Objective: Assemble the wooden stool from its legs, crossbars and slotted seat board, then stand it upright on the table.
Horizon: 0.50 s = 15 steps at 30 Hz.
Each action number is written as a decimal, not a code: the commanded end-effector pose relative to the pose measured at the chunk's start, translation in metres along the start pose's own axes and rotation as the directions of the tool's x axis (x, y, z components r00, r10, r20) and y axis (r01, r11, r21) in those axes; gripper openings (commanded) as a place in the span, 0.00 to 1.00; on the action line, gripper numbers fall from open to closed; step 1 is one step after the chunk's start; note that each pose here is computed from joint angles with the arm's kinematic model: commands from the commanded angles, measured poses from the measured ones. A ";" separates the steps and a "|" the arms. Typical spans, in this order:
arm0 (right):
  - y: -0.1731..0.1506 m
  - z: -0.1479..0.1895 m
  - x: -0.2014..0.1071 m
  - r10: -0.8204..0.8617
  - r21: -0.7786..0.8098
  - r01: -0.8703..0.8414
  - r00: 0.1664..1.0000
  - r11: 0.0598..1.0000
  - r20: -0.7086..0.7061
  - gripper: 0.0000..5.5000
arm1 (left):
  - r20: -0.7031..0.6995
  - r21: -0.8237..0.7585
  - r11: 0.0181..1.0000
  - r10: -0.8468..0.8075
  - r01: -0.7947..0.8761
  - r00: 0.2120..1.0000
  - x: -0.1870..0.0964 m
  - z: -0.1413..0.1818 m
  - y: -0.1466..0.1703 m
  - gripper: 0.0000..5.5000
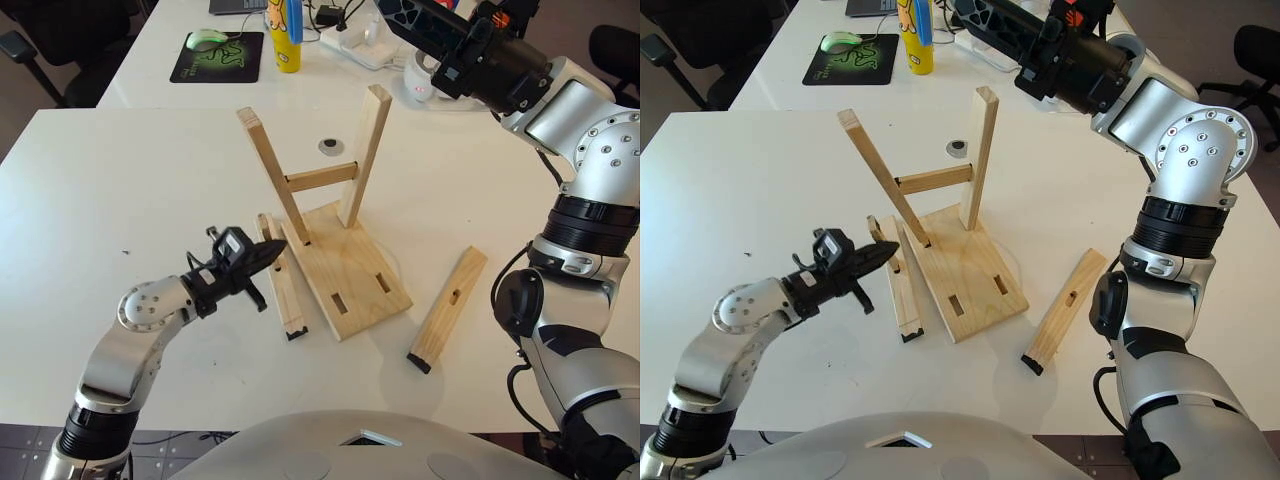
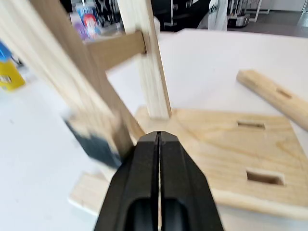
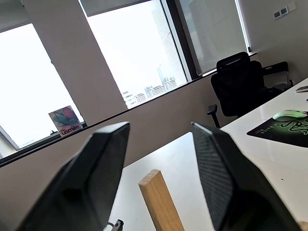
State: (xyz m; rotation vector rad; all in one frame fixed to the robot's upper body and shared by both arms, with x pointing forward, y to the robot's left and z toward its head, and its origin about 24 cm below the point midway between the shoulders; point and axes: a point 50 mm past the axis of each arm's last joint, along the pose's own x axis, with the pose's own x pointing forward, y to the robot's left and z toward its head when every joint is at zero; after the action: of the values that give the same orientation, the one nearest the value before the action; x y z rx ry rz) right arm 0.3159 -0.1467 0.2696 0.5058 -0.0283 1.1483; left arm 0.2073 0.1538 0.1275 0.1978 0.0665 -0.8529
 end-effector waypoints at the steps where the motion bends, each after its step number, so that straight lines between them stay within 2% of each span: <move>1: 0.002 0.002 0.000 0.004 -0.006 -0.004 1.000 1.000 0.004 0.43 | 0.110 0.003 1.000 0.000 0.000 0.994 0.005 0.033 0.005 0.00; 5: 0.002 0.002 0.001 0.006 -0.005 -0.006 1.000 1.000 0.007 0.43 | 0.180 0.011 1.000 0.013 -0.015 0.984 0.011 0.056 0.011 0.00; 15: 0.003 0.000 0.002 0.010 -0.002 -0.010 1.000 1.000 0.011 0.43 | 0.232 0.052 0.998 0.013 -0.026 0.973 0.040 0.075 0.040 0.00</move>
State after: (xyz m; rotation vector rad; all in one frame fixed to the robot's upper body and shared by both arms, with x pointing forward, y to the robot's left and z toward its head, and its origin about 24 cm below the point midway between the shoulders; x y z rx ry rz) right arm 0.3154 -0.1465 0.2699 0.5075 -0.0348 1.1459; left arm 0.2542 0.1394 0.1906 0.1347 -0.1334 -0.8471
